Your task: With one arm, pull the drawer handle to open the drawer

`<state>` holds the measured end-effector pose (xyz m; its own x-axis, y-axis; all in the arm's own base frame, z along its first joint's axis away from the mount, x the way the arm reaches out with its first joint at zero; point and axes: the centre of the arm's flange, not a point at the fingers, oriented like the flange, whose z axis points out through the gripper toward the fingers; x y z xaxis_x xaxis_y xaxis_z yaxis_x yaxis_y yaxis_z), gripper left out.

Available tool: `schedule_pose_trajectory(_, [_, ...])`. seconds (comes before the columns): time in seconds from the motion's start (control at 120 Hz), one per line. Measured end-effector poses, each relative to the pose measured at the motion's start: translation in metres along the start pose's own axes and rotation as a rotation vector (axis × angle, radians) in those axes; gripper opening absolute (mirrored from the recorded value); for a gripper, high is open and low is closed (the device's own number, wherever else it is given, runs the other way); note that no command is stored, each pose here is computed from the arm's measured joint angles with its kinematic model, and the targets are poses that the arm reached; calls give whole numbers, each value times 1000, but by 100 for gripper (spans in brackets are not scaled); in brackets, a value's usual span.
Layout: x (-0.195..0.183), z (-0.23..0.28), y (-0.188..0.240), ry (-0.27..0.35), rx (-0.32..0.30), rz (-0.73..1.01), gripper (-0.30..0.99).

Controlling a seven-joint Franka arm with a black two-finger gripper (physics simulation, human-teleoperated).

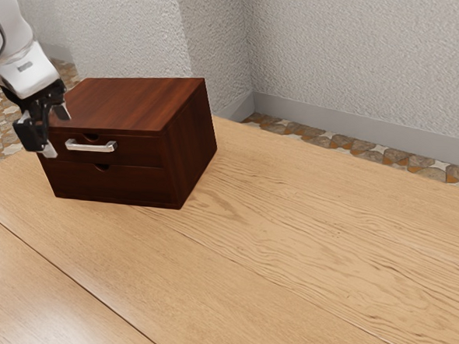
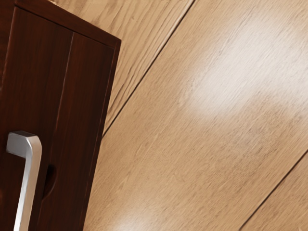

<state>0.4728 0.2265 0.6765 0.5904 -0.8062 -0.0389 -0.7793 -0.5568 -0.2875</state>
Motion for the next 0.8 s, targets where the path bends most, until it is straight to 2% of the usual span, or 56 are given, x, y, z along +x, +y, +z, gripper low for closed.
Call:
schedule_pose_trajectory(0.267, [-17, 55, -40, 35, 63, 177, 47])
schedule_pose_trajectory(0.492, [-35, 90, -66, 87, 100, 238, 39])
schedule_pose_trajectory(0.658, [-39, 86, -68, 117, 153, 290, 29])
schedule_pose_trajectory(0.8, [-36, 88, -69, 122, 174, 339, 19])
